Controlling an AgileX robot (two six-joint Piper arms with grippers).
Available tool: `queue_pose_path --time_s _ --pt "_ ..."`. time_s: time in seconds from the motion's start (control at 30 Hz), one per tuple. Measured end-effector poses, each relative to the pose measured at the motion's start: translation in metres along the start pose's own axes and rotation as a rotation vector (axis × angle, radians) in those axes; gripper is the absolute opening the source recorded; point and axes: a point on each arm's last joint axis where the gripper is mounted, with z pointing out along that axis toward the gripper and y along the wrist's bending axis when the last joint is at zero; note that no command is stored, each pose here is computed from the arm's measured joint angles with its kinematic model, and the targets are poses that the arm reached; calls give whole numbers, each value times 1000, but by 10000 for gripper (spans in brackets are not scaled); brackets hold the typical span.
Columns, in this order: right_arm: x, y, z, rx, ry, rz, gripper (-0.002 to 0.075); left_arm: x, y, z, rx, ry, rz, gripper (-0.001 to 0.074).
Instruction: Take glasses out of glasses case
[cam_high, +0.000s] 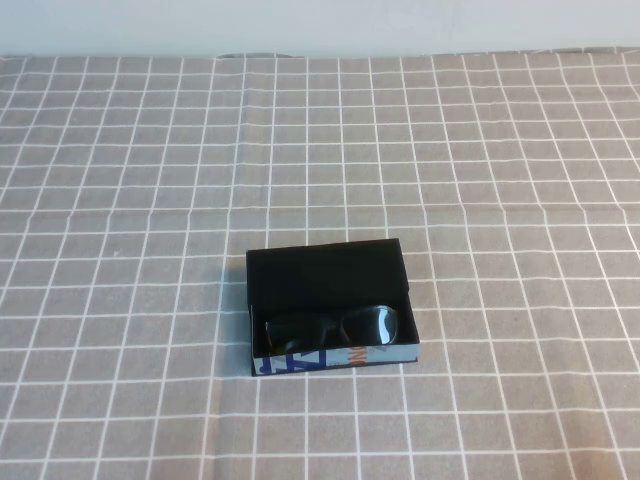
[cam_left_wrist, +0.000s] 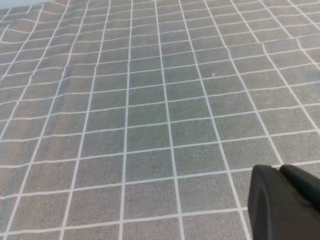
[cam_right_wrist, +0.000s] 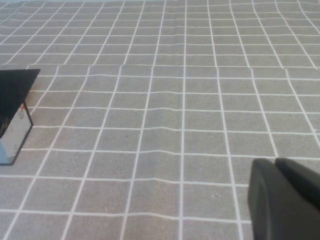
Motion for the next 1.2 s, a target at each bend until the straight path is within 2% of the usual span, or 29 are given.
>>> queue_pose_path --time_s 1.2 --pt "-3 2 0 -20 -28 83 -18 0 0 0 0 0 0 -4"
